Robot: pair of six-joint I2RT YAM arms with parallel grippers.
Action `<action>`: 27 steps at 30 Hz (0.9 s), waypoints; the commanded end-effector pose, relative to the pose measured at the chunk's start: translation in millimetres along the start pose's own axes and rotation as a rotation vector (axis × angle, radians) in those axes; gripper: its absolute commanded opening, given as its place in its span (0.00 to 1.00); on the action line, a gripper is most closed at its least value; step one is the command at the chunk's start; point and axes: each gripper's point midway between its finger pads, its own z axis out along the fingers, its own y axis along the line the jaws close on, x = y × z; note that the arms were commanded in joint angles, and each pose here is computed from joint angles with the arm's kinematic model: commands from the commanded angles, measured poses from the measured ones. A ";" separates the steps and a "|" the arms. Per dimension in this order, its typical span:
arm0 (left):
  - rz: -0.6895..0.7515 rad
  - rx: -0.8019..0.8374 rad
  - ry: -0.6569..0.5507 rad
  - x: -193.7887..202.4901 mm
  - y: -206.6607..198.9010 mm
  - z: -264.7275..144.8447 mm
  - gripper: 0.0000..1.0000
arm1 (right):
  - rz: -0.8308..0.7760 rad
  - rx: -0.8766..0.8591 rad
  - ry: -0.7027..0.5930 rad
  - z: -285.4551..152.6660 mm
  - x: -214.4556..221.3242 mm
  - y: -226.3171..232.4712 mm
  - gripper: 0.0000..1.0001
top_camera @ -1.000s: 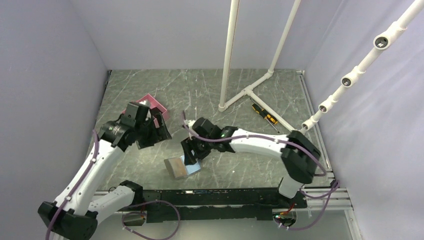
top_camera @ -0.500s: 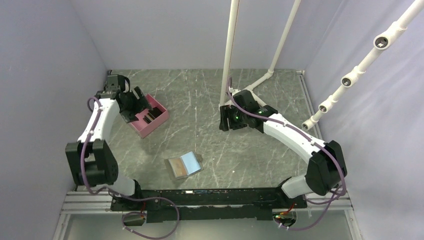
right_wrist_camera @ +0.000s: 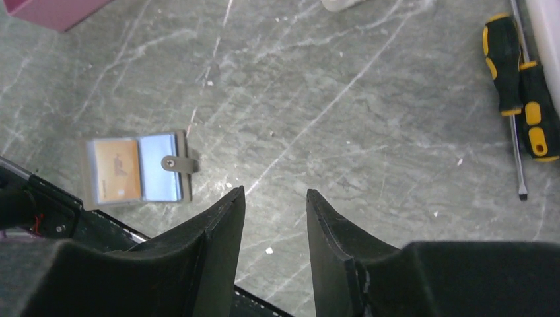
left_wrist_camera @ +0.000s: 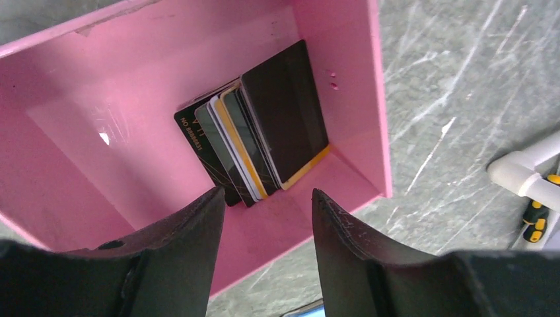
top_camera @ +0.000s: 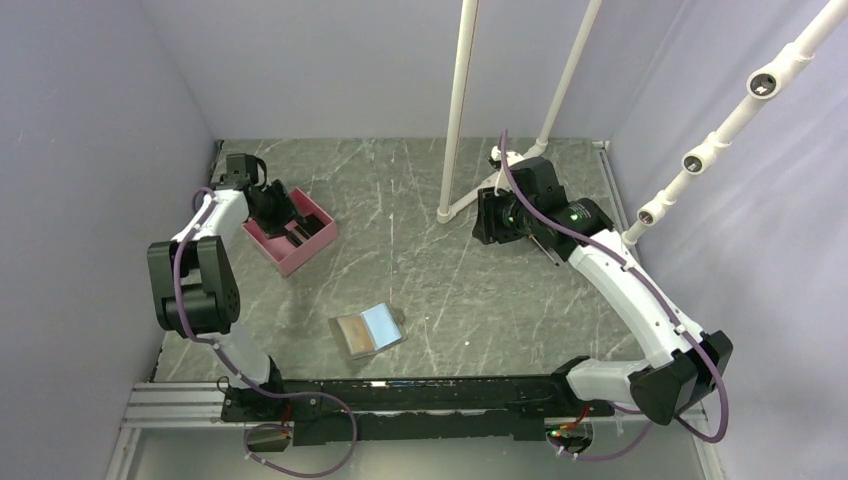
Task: Put the credit cards into the card holder
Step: Pick up the credit card from the storage box.
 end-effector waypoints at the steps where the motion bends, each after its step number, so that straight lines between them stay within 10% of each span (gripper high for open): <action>1: 0.001 0.007 -0.001 -11.9 -1.9 6.7 0.56 | 0.004 0.006 0.079 -1.7 14.3 -6.1 0.42; 27: -0.068 -0.041 0.101 -4.0 26.0 27.3 0.39 | 0.052 -0.021 0.165 22.1 23.7 -12.8 0.38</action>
